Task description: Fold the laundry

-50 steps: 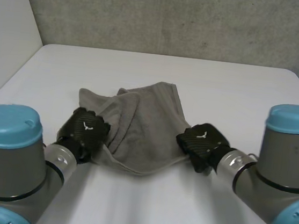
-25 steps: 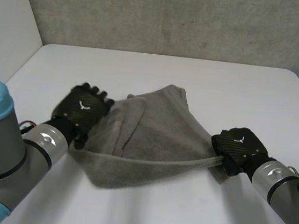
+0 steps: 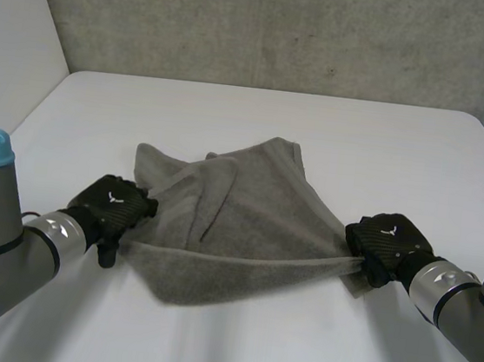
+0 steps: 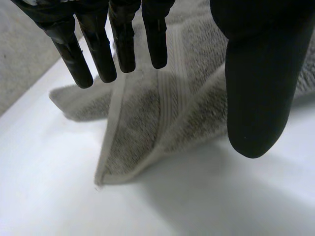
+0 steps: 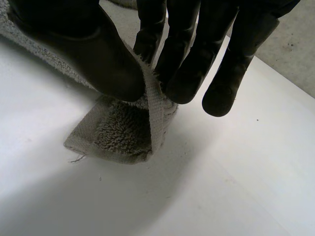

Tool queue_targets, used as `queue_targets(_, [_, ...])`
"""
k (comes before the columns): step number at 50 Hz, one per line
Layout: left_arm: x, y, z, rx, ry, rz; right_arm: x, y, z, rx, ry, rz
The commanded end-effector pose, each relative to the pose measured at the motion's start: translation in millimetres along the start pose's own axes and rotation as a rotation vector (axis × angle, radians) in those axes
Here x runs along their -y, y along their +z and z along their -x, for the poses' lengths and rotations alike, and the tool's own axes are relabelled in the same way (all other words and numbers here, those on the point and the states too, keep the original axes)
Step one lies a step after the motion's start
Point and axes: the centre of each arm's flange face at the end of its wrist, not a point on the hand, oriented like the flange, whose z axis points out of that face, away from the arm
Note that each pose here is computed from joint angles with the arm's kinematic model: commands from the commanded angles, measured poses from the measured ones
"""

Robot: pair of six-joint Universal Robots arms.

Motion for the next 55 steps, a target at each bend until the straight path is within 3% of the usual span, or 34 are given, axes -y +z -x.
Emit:
queue_targets(1, [-15,10,-4,-0.019,-0.015,0.044,0,0,0,0.000,0.002,-0.001])
queue_targets(15, [-23,27,-5,0.012,-0.008,-0.007,4,-2,-3,-0.010,0.011,-0.013])
queue_targets(19, [-2,20,13,0.102,0.014,-0.108,13,-4,-10,-0.033,0.003,-0.037])
queue_targets(26, [59,-28,47,0.266,0.053,-0.325,100,-51,-40,-0.157,-0.089,-0.250])
queue_targets(33, [112,-93,59,0.366,0.066,-0.535,148,-87,-51,-0.157,-0.107,-0.254])
queue_targets(38, [102,-91,52,0.314,0.047,-0.455,161,-97,-50,-0.106,-0.126,-0.177])
queue_targets(47, [51,-35,33,0.152,-0.009,-0.185,146,-44,-39,0.034,-0.236,-0.009])
queue_targets(51, [28,4,29,0.111,0.036,-0.078,134,-6,-32,0.055,-0.249,0.042])
queue_targets(55, [24,30,40,0.160,0.090,-0.037,127,19,-34,0.029,-0.262,0.067])
